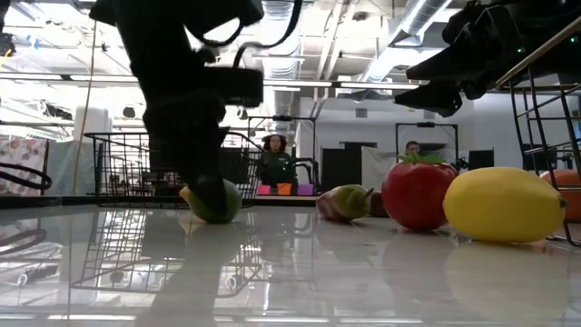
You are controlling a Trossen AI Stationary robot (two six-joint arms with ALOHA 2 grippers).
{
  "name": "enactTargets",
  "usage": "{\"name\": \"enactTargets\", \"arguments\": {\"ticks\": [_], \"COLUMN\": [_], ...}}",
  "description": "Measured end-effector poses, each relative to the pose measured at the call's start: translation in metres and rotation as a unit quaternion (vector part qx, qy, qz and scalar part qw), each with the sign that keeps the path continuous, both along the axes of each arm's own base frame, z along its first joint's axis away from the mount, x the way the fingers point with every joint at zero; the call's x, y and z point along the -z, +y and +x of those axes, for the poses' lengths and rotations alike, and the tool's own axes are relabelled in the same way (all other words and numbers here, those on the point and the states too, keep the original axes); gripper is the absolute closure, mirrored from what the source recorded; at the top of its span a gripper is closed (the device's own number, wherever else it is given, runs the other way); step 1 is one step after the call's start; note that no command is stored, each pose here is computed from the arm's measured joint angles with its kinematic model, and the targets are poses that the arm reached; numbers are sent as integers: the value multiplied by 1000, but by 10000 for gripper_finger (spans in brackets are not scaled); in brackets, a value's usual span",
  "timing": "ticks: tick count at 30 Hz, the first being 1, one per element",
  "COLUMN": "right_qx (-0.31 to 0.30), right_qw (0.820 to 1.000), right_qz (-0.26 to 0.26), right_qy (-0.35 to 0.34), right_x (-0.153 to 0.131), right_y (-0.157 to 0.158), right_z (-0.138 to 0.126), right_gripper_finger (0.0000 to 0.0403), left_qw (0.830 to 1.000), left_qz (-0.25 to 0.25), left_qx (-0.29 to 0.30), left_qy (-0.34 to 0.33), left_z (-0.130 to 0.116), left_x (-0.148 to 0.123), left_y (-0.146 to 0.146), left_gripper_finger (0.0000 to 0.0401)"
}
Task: Sort produce into baskets
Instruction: Put the lime into the black wire basket
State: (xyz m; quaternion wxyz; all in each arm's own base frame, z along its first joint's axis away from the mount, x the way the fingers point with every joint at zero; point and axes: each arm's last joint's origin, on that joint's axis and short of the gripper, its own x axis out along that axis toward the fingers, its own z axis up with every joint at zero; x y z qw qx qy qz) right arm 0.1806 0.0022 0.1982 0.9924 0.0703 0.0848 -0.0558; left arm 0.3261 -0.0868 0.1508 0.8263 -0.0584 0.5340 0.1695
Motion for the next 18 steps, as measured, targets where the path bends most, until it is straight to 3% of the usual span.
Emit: {"name": "enactTargets", "arguments": {"ticks": [5,14,18], "right_qx": [0,0,0], "right_qw": [1000,1000,1000], "right_qz": [0,0,0], "right_qy": [0,0,0], "right_x": [0,0,0], "right_y": [0,0,0], "right_z": [0,0,0], "right_gripper_finger": [30,30,30], "left_qw": [1000,1000,1000], "left_qz": [10,11,5], "left_qx": [-3,7,13], "left_qy": [1,4,-7], "left_z": [0,1,-3], "left_x": [0,0,-14], "left_y": [2,5,5], "left_gripper_finger": [70,215,224]}}
